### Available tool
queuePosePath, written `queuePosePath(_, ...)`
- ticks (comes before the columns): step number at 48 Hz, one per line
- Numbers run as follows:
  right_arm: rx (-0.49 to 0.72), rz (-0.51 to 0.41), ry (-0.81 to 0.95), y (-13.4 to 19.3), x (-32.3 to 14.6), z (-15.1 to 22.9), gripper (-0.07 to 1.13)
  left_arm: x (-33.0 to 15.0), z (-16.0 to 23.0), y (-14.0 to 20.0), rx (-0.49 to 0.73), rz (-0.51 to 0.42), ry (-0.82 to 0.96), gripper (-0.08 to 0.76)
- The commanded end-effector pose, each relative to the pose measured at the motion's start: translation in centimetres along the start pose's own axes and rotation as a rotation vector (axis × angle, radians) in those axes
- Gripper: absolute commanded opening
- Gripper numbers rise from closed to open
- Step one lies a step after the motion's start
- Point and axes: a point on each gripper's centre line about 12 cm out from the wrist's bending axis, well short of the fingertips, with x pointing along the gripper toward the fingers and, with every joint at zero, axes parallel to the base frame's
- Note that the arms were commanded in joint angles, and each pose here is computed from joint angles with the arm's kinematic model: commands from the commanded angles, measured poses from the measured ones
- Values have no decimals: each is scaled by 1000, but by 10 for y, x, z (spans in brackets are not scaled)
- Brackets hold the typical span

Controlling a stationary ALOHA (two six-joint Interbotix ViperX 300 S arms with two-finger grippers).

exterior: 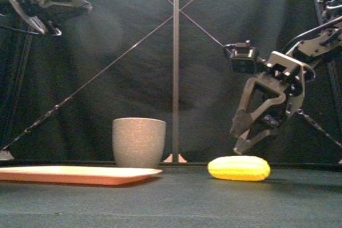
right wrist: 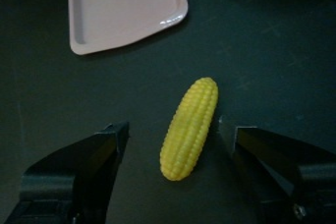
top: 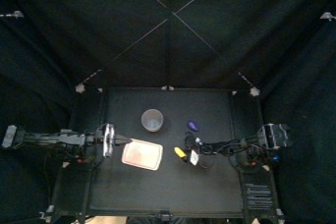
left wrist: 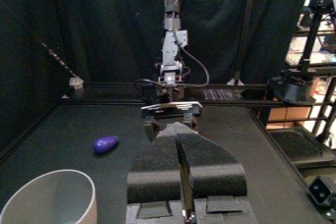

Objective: Pick the corn then place it in the grey bowl
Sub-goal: Pick the corn

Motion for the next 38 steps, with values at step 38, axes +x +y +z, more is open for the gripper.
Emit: queuePosePath(38, -48, 9, 54, 17, 32, 22, 579, 0, 2, 0, 0, 2, -9, -26)
